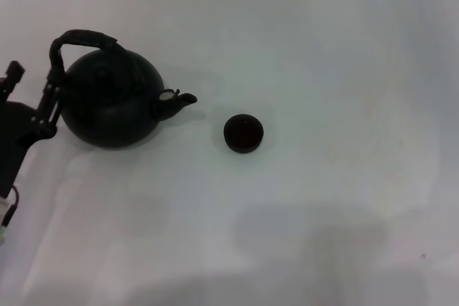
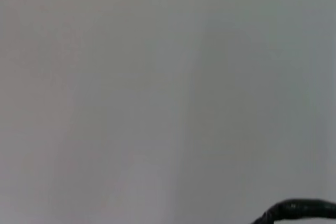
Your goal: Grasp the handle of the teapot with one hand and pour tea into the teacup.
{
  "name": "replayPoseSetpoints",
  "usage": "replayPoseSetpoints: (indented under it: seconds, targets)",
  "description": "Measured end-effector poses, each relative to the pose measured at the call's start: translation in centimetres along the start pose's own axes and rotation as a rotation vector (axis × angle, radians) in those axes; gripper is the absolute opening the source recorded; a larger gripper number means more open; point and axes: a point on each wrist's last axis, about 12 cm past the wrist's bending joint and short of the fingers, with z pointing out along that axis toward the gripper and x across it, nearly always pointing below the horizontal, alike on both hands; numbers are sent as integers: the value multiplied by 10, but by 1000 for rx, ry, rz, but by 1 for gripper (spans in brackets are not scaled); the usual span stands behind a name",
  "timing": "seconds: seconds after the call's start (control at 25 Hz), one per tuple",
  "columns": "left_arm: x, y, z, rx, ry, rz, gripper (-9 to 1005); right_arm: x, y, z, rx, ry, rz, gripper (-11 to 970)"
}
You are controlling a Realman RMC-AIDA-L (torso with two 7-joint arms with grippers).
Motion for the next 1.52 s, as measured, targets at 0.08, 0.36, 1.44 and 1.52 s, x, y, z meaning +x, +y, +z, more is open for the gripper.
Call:
replayPoseSetpoints:
  seconds: [0.08, 0.36, 1.44, 1.52]
  targets:
    - [-1, 0, -7, -15, -18, -6, 605, -1, 1, 2, 0, 4, -2, 828]
    - [-3, 18, -30, -194, -56, -29, 604, -1, 5, 4, -24, 10, -23, 827]
    - [-4, 64, 3, -341, 25, -16, 598, 13, 42, 4, -234, 88, -143, 826]
    - [-4, 65, 6, -346, 26, -16, 596, 12, 43, 5, -237, 86, -145, 827]
